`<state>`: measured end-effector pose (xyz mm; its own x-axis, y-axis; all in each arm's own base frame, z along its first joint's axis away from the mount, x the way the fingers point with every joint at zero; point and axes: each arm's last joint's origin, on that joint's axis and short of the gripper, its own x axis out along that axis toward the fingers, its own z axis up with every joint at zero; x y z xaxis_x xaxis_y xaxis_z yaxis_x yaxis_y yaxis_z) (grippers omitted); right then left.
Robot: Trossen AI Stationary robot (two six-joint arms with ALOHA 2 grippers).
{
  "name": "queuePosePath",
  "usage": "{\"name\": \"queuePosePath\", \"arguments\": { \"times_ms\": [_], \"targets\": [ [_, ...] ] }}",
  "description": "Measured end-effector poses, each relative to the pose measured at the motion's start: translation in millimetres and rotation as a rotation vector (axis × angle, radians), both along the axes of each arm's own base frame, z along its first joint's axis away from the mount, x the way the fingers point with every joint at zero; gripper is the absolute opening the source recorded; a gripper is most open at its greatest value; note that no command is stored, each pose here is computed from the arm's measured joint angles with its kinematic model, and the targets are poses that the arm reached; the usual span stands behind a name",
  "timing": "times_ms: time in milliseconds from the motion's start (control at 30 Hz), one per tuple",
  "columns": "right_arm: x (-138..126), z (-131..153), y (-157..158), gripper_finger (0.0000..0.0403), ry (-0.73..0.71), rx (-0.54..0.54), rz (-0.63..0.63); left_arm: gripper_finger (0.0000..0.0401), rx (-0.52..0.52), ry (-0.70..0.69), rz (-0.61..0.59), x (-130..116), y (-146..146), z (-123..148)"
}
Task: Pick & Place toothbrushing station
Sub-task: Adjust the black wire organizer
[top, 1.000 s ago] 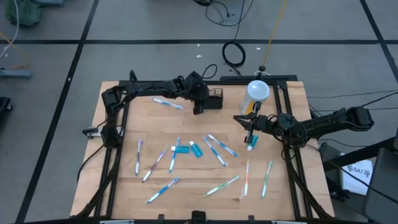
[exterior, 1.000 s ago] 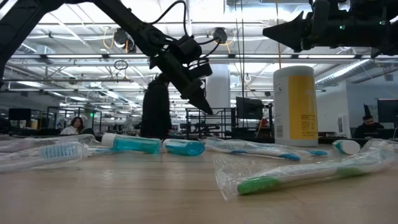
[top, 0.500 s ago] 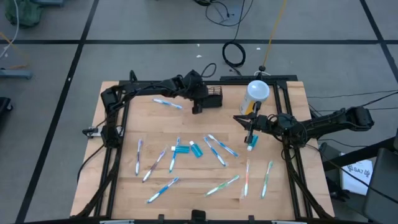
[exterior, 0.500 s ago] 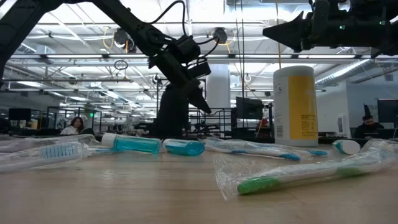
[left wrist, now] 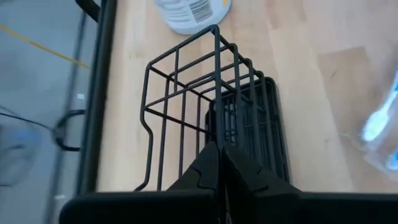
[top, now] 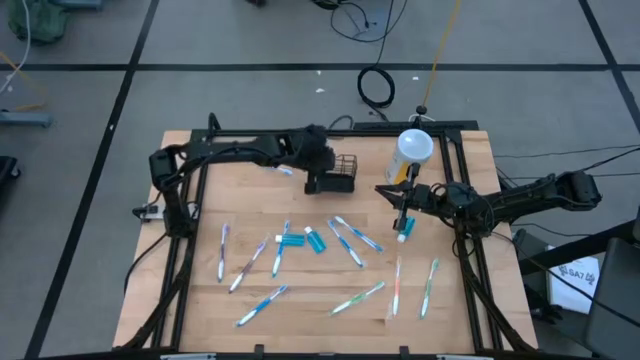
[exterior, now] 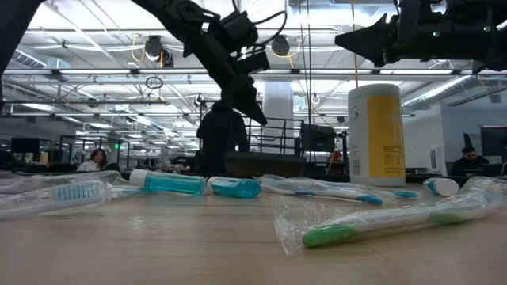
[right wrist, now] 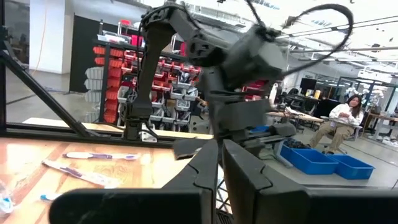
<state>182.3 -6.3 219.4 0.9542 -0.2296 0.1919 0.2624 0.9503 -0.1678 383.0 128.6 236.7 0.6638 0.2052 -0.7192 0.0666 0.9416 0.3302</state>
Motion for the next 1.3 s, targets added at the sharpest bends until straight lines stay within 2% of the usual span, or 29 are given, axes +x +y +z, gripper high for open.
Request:
{"name": "queuePosePath", "arguments": {
  "times_ms": [100, 167, 333, 600, 700, 867, 1133, 1300],
  "targets": [
    [0, 0, 0, 0.002, 0.001, 0.0, 0.0, 0.0003, 0.083, 0.028, 0.026, 5, -13, -2],
    [0, 0, 0, 0.002, 0.001, 0.001, 0.0, 0.0004, 0.101, 0.031, 0.031, 7, -20, -2],
    [0, 0, 0, 0.002, 0.001, 0.001, 0.0, 0.0003, 0.083, 0.054, 0.026, 9, -34, -4],
    [0, 0, 0, 0.002, -0.002, 0.013, 0.005, 0.0006, 0.005, 0.095, 0.006, 0, -42, -31],
    [0, 0, 0, 0.002, -0.005, 0.021, 0.007, 0.0021, -0.007, 0.1, 0.01, -1, -43, -34],
    [0, 0, 0, 0.002, -0.005, 0.021, 0.007, 0.0049, 0.061, 0.129, -0.013, 0, -46, -37],
    [0, 0, 0, 0.002, -0.005, 0.021, 0.007, 0.0103, 0.136, 0.171, 0.088, -1, -61, -38],
    [0, 0, 0, 0.002, -0.004, 0.021, 0.007, 0.0131, 0.175, 0.177, 0.038, -4, -74, -28]
  ]
}}
